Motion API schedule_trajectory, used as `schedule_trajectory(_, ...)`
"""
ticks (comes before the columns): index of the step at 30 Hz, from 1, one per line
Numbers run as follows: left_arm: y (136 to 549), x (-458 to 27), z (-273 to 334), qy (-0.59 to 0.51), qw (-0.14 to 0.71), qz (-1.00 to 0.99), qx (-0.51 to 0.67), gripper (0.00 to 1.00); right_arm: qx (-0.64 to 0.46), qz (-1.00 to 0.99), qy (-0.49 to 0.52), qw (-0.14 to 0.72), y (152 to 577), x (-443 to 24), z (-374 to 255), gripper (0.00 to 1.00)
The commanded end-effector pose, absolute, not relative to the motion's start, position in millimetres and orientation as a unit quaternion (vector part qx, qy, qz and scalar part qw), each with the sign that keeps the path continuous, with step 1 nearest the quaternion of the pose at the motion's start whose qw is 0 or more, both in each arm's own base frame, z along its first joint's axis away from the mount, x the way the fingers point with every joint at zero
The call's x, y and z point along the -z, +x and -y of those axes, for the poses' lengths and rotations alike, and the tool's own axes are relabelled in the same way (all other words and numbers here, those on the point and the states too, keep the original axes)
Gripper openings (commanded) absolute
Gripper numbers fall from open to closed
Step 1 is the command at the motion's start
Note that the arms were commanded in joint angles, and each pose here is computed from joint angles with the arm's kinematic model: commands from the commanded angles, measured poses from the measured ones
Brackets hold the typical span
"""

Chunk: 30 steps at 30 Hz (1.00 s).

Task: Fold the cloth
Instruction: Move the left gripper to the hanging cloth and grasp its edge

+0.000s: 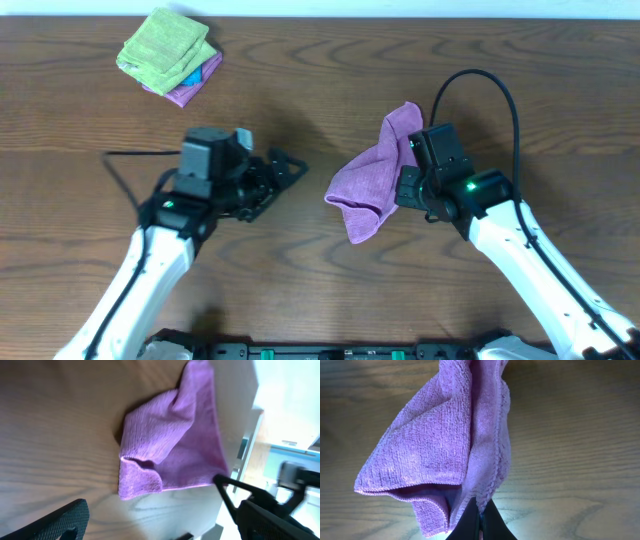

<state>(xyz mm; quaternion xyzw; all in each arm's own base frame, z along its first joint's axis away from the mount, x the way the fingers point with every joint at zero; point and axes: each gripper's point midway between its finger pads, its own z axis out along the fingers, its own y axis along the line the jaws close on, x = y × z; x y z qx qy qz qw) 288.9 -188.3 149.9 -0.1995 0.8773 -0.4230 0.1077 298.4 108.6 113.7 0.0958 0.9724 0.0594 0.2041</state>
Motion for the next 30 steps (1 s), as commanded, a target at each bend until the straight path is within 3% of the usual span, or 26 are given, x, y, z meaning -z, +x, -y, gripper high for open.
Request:
schedule_trajectory(1, 287.8, -137.5, 211.8, -0.214, 0.062, -0.875, 0.43, 0.95, -0.056, -0.97, 0.105, 0.211, 300.0, -116.8, -106.6, 0.02)
schedule_trajectory(13, 280.1, -88.2, 273.6, -0.273, -0.036, -0.863, 0.424, 0.95, -0.054, -0.971, 0.105, 0.208, 298.5, -116.1, -106.2, 0.02)
schedule_trajectory(30, 284.6, -50.3, 303.3, -0.306, -0.054, -0.854, 0.416, 1.0, -0.056, -0.971, 0.104, 0.207, 298.4, -116.1, -106.7, 0.01)
